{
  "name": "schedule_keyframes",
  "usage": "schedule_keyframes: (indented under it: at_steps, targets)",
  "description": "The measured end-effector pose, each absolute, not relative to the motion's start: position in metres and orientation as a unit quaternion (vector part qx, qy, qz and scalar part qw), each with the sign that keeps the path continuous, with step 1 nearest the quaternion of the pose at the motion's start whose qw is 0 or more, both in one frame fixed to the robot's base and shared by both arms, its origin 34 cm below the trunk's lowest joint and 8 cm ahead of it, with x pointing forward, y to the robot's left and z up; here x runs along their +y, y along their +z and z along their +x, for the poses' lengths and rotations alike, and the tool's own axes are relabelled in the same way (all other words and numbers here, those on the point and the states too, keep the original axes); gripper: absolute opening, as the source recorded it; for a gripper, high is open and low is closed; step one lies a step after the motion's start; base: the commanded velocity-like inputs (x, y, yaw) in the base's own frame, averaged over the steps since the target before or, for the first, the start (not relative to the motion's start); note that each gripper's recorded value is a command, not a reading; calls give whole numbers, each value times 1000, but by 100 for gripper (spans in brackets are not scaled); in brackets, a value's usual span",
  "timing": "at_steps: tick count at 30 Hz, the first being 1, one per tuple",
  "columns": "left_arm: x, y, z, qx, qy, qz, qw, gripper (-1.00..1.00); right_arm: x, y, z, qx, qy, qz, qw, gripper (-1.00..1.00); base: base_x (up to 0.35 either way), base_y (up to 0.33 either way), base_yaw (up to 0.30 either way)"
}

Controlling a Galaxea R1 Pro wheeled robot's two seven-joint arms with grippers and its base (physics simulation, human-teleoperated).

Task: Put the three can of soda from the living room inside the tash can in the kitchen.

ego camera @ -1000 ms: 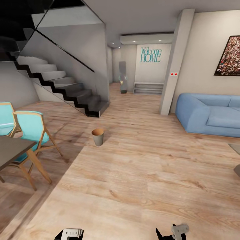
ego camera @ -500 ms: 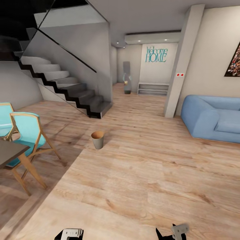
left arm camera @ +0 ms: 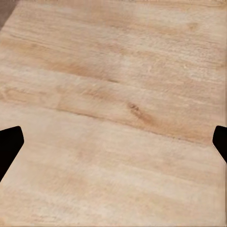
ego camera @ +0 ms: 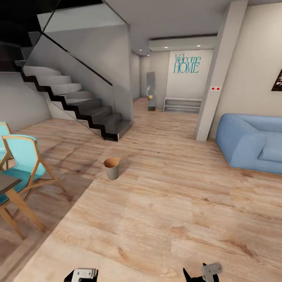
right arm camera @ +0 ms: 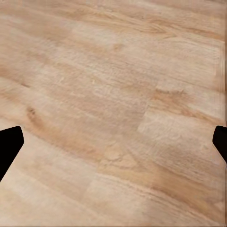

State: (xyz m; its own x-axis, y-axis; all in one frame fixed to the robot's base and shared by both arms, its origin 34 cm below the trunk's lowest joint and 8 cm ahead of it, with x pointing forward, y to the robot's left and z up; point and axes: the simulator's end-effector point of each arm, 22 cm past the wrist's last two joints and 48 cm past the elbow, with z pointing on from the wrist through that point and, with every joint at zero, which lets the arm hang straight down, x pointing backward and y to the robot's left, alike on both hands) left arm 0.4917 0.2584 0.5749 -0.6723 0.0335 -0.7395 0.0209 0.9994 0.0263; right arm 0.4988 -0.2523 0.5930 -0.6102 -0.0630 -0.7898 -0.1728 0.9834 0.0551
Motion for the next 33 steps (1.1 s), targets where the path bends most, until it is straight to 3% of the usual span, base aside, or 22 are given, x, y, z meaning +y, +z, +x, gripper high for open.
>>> schedule_keyframes:
  at_steps: [23,33]
  targets:
    - [258,575,492,914,8,15,405,100,-252,592,501,896,64,-67,435,100,289,-191,4]
    - [258,576,493,913,8,15,407,100,-251,593,501,895,64,-65,437,100,289,-168,188]
